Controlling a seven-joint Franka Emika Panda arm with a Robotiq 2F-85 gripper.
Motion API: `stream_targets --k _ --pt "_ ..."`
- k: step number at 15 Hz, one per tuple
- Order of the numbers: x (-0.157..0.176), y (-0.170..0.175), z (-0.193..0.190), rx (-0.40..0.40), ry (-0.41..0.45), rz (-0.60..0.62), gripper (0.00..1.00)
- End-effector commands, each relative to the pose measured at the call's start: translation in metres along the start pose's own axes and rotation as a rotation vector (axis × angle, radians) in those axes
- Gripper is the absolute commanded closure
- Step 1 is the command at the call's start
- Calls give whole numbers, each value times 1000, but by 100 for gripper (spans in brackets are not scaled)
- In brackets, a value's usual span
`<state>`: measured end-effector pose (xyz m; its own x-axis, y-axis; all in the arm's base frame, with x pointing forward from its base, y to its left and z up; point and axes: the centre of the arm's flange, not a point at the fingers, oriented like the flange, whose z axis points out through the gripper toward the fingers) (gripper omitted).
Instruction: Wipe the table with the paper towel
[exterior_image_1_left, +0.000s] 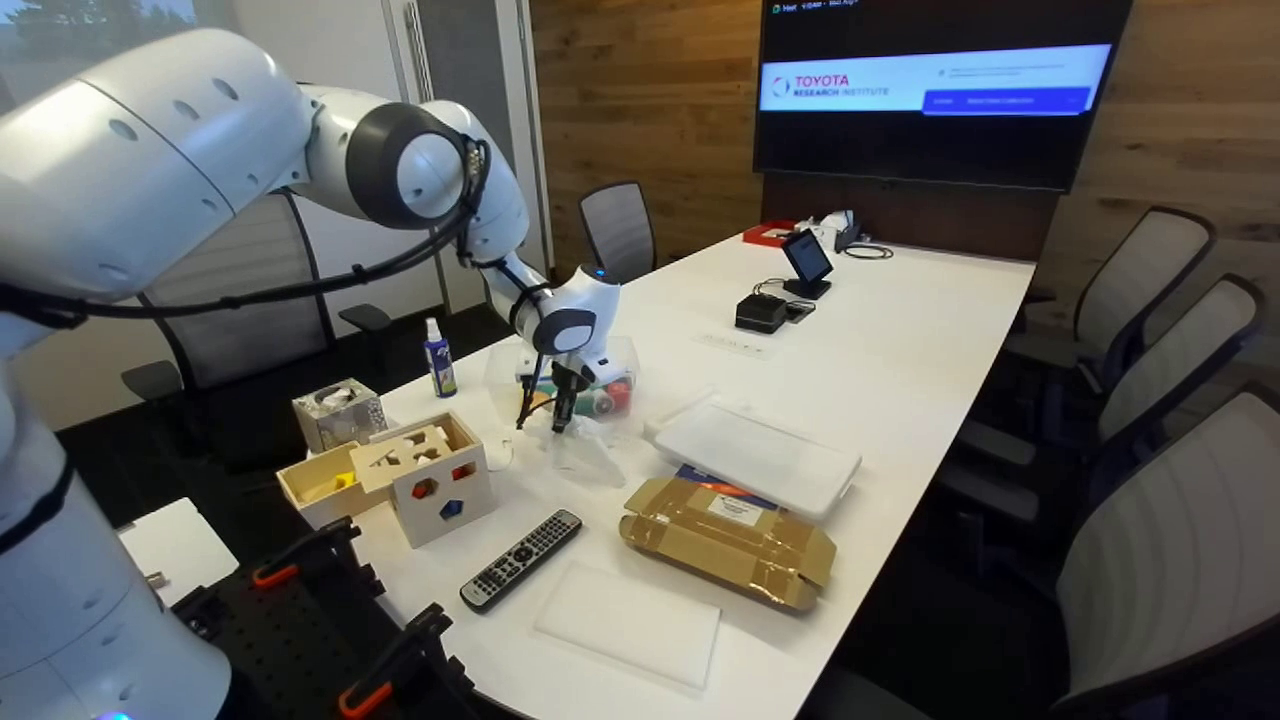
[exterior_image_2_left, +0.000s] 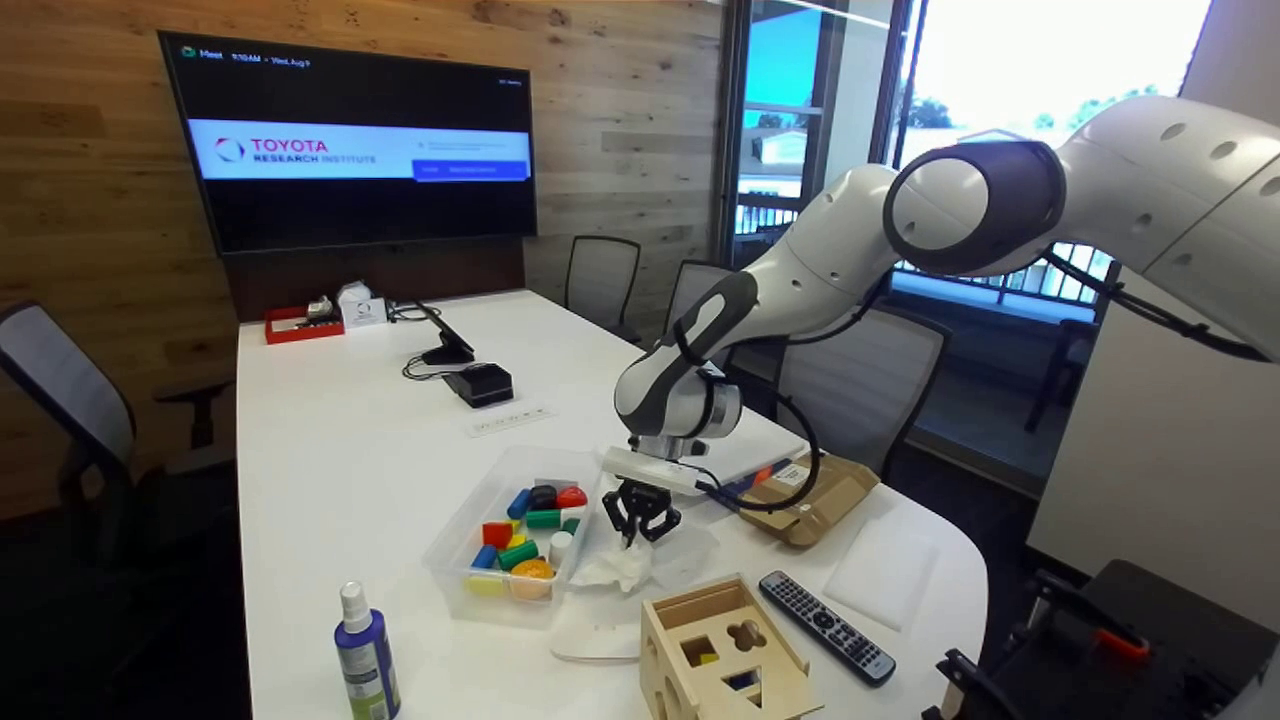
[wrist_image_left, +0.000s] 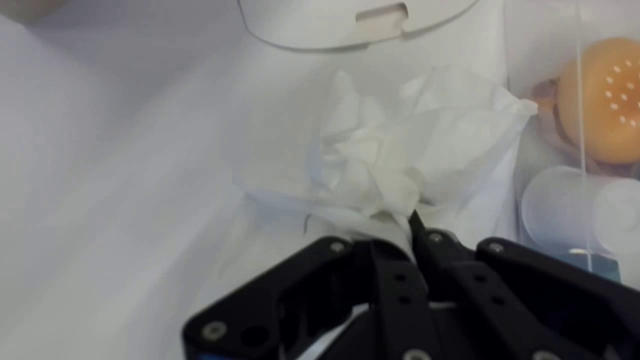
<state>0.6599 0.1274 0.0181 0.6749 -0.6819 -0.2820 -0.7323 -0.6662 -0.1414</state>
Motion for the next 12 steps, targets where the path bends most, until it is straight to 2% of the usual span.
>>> stream_targets --k 1,5,12 --pt "-12 7 10 -48 -103 26 99" --pt "-27 27 15 -104 -137 125 99" --pt "-34 72 14 -142 -90 381 99"
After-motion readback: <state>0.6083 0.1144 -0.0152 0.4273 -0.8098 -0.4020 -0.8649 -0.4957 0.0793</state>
